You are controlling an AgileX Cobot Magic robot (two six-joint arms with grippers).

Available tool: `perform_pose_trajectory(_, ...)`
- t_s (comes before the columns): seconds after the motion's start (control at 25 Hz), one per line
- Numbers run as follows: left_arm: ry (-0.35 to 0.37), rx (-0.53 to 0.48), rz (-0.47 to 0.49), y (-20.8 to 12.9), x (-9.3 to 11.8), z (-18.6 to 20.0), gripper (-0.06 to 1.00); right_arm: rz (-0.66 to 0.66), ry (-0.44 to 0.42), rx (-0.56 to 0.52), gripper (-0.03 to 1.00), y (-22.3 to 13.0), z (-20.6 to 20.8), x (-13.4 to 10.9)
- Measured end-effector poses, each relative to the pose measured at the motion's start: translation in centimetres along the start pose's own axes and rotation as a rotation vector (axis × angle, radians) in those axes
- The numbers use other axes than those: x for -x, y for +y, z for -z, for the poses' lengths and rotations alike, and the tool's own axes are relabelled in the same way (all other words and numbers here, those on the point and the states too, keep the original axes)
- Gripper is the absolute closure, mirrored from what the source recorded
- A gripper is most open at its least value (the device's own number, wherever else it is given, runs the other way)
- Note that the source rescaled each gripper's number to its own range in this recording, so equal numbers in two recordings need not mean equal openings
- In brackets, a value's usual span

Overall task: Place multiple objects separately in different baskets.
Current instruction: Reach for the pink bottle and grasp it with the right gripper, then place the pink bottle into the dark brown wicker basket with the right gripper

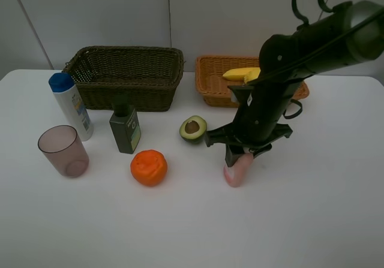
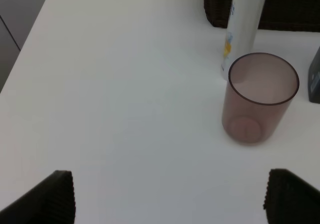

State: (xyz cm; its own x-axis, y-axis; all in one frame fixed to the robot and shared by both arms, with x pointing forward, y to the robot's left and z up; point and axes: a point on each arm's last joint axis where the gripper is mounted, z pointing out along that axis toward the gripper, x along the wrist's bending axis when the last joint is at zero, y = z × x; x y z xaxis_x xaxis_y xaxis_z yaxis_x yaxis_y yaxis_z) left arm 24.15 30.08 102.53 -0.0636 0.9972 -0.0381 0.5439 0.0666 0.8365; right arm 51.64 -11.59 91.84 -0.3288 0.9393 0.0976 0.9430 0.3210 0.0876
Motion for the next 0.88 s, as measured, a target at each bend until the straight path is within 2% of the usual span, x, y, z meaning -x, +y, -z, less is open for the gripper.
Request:
perform_pose_trajectory(0.16,0.0,0.0,0.0,0.0,0.0,0.0,-0.06,0.023,0.005,0.013,0.97,0.6,1.2,-0.3)
perform_pose_trajectory(0.48,0.0,0.0,0.0,0.0,0.0,0.0,-0.06,0.151,0.019,0.067,0.97,3.1,4.5,-1.2)
perform_pose_trajectory(0.64,0.0,0.0,0.0,0.0,0.0,0.0,-0.06,0.18,0.022,0.107,0.97,4.4,6.5,-1.6)
perform_pose_trajectory(0.88,0.0,0.0,0.0,0.0,0.0,0.0,-0.06,0.292,0.054,0.202,0.97,6.3,9.5,-2.5)
